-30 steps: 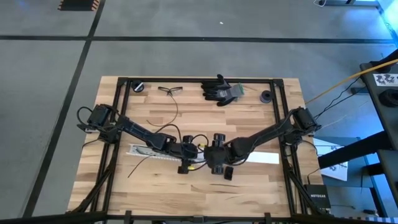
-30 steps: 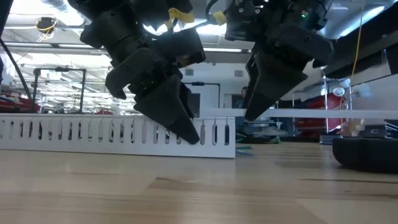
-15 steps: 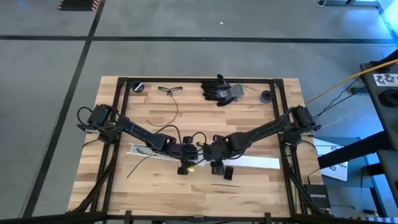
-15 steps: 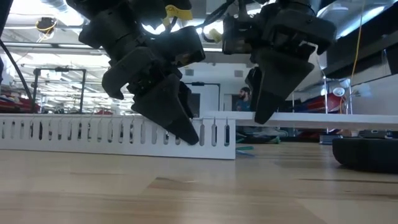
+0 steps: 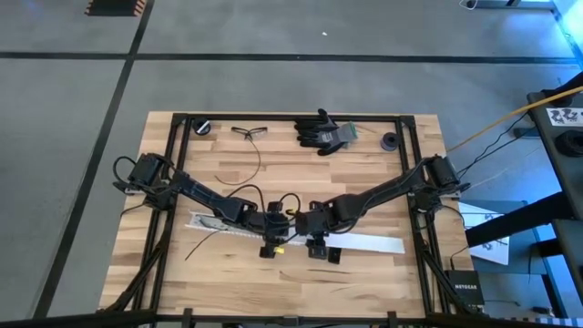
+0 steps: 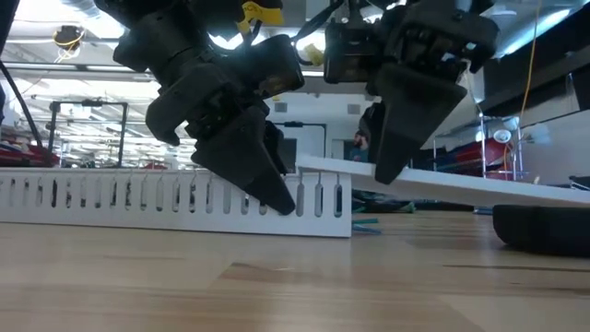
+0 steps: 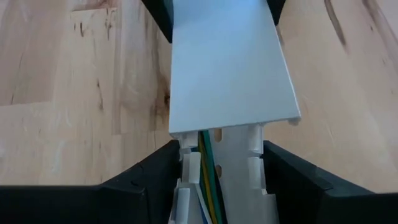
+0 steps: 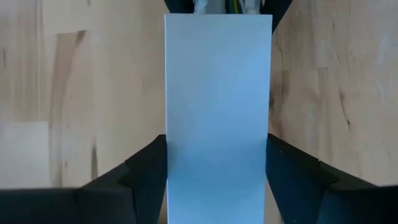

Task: Ziptie cables
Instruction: Close the white cable duct lid

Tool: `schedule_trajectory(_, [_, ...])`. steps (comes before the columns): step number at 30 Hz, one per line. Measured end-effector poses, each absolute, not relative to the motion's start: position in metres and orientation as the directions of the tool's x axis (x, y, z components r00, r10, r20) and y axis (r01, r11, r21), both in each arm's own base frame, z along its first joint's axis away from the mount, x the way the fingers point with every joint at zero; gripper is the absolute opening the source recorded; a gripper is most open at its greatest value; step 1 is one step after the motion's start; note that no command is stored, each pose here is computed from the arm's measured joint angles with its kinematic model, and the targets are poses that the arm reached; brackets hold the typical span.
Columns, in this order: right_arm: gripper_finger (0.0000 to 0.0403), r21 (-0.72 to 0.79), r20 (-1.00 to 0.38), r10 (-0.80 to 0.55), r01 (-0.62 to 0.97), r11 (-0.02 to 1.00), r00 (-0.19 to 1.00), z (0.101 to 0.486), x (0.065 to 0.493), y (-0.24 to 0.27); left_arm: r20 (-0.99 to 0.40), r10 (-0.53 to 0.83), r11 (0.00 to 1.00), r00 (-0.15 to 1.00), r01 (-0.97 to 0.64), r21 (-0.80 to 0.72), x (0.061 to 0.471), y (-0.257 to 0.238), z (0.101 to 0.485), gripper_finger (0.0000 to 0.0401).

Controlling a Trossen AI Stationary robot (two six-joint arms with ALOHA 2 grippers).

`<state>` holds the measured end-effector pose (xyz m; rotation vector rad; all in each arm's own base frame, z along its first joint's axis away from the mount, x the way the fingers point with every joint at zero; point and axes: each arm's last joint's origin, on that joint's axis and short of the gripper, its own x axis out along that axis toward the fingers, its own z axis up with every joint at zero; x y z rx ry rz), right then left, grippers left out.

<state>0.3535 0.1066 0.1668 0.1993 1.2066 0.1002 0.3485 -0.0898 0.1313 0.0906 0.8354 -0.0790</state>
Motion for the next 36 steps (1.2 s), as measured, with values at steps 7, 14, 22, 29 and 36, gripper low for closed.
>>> schedule_trajectory(7, [0.0217,0.146,-0.921,0.103,0.09,0.985,0.375,0.161,0.357,0.106,-0.742,-0.028,0.996,0.67,0.078,0.034,0.349,-0.089,0.131,0.0193])
schedule_trajectory(14, [0.0217,0.121,-0.914,0.075,0.091,0.989,0.399,0.158,0.36,0.106,-0.732,-0.027,0.997,0.681,0.075,0.032,0.349,-0.089,0.132,0.0198])
schedule_trajectory(22, [0.0217,0.098,-0.914,0.061,0.073,0.992,0.402,0.157,0.36,0.106,-0.735,-0.057,0.995,0.676,0.101,0.015,0.35,-0.089,0.132,0.0223])
schedule_trajectory(29, [0.0217,0.082,-0.898,0.041,0.075,0.994,0.438,0.157,0.364,0.105,-0.751,-0.057,0.993,0.657,0.117,0.027,0.348,-0.084,0.14,0.0274])
schedule_trajectory(36, [0.0217,0.084,-0.898,0.042,0.076,0.994,0.438,0.157,0.364,0.105,-0.761,-0.041,0.995,0.647,0.096,0.029,0.34,-0.082,0.163,0.0278])
